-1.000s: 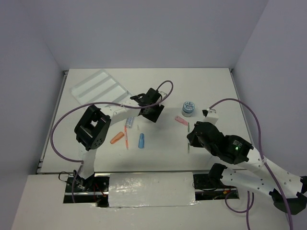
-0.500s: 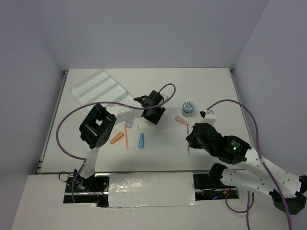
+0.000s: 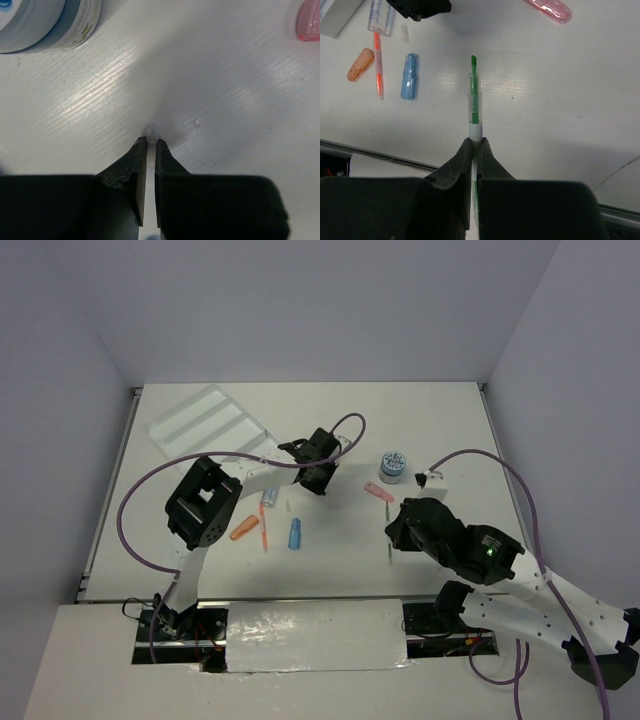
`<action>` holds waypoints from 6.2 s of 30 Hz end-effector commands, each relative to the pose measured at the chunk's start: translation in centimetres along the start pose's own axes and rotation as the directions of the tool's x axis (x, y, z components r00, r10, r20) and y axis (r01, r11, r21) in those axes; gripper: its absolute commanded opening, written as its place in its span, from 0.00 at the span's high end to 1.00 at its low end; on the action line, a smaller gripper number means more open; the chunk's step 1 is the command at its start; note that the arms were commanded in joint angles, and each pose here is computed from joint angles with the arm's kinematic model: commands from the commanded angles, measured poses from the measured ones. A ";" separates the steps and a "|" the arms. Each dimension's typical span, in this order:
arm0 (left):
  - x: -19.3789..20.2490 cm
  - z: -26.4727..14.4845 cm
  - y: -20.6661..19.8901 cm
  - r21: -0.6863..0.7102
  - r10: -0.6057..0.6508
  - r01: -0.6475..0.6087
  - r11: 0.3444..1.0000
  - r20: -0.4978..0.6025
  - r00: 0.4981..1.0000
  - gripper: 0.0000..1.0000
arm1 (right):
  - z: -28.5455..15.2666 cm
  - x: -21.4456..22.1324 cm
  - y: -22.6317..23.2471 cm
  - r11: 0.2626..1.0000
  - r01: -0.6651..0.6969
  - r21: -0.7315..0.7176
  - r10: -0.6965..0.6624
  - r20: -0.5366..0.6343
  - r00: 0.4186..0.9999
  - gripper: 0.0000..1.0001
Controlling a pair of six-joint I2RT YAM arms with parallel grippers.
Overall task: Sort the stationery into containers
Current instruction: Close the pen cap on the pen.
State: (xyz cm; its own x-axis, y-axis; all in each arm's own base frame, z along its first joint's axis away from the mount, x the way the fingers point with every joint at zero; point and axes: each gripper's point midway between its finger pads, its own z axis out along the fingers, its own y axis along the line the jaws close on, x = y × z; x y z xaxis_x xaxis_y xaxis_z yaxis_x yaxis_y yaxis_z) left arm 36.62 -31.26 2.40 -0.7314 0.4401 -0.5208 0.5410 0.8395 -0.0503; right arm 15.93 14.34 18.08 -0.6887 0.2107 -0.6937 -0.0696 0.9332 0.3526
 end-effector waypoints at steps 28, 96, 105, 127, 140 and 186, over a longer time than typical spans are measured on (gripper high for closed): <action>-9.4 -28.5 -6.4 0.572 -0.616 0.285 0.769 0.542 0.572 0.85 | 0.9 -3.6 13.0 0.831 0.028 -0.556 0.082 0.172 0.982 1.00; -6.9 -29.3 -6.9 0.596 -0.586 0.205 0.777 0.564 0.581 0.78 | 0.3 -6.1 15.3 0.837 0.094 -0.540 0.067 0.272 0.960 1.00; -6.7 -29.0 -6.8 0.590 -0.585 0.211 0.780 0.565 0.582 0.78 | 0.4 -6.0 16.0 0.825 0.064 -0.561 0.091 0.244 0.965 1.00; -7.7 -30.8 -4.9 0.554 -0.597 0.254 0.793 0.622 0.506 0.77 | 0.6 -4.5 17.1 0.788 0.036 -0.615 0.095 0.178 0.979 1.00; -8.2 -31.7 -4.6 0.547 -0.594 0.256 0.797 0.636 0.492 0.77 | 0.3 -5.2 17.1 0.794 0.043 -0.606 0.098 0.198 0.975 1.00; -7.4 -31.1 -4.3 0.533 -0.588 0.268 0.803 0.634 0.502 0.75 | 0.0 -7.4 17.6 0.825 0.080 -0.559 0.076 0.250 0.965 1.00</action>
State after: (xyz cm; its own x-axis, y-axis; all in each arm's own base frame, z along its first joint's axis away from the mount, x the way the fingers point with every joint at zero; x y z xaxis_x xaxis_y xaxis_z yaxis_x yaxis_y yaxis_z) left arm 26.84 -28.44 30.94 -0.4685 -0.4472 -0.7619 0.4283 0.6393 -0.6386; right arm 19.70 28.86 25.78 -0.5330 0.2944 -0.7932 -0.4836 0.6633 0.5711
